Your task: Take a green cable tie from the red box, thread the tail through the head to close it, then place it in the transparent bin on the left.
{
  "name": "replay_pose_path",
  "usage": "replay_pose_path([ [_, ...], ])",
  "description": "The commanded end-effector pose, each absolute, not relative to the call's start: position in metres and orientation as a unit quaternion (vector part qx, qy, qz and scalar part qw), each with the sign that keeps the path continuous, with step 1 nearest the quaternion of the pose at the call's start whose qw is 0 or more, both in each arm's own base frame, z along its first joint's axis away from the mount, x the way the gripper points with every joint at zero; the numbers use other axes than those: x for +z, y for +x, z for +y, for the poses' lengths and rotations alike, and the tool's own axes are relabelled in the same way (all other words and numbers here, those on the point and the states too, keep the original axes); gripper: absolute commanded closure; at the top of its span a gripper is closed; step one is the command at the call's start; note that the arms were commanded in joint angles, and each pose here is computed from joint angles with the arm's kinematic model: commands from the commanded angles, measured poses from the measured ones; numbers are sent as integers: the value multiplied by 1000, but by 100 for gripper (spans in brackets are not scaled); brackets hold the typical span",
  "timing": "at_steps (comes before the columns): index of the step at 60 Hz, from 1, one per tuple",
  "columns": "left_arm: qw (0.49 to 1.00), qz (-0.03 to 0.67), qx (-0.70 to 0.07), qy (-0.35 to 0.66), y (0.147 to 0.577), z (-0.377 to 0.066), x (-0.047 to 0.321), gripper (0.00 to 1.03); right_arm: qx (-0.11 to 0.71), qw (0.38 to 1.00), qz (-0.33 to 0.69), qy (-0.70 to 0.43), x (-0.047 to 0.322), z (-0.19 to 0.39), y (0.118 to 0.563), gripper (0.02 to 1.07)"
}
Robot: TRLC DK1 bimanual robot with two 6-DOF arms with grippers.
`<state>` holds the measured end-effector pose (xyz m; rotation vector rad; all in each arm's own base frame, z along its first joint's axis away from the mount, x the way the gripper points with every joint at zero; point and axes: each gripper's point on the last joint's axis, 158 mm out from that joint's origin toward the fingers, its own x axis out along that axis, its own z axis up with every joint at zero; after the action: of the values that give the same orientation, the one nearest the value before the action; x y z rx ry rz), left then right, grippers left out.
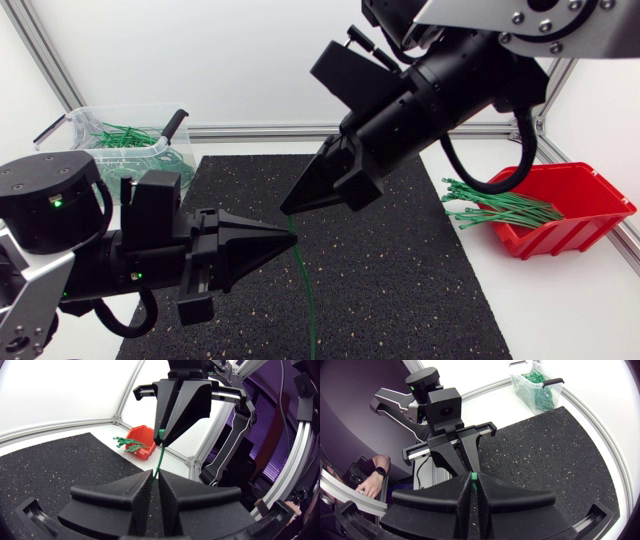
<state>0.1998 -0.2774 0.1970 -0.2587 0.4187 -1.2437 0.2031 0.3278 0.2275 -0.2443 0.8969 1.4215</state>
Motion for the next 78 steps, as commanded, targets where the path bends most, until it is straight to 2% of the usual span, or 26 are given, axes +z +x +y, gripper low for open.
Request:
replay_pose_path([
  [1,780,189,-583,-128,201,-280,208,100,621,661,409,-103,224,328,210,101],
  [15,774,189,-591,-128,198,-281,211,99,622,662,406,-106,222,327,213,101],
  [17,773,190,-591,-130,198,-281,213,100,621,663,403,-107,223,325,214,94],
  [20,774,189,-590,-132,199,-280,213,100,619,667,400,-107,224,321,216,79],
  [24,774,187,-590,-134,201,-278,216,99,619,669,396,-110,221,314,218,66],
  [28,775,184,-589,-138,205,-276,221,100,619,670,395,-112,216,305,219,58],
  [36,774,181,-588,-147,209,-273,227,99,622,678,377,-107,209,292,223,52],
  [53,772,179,-589,-156,212,-275,233,99,652,655,364,-117,169,302,199,52],
  [64,772,182,-589,-156,215,-276,231,100,668,643,359,-105,166,308,194,53],
  [69,772,182,-589,-156,215,-277,231,99,674,644,349,-98,170,311,194,60],
  [78,772,183,-589,-157,217,-278,230,100,678,643,344,-96,168,318,194,63],
])
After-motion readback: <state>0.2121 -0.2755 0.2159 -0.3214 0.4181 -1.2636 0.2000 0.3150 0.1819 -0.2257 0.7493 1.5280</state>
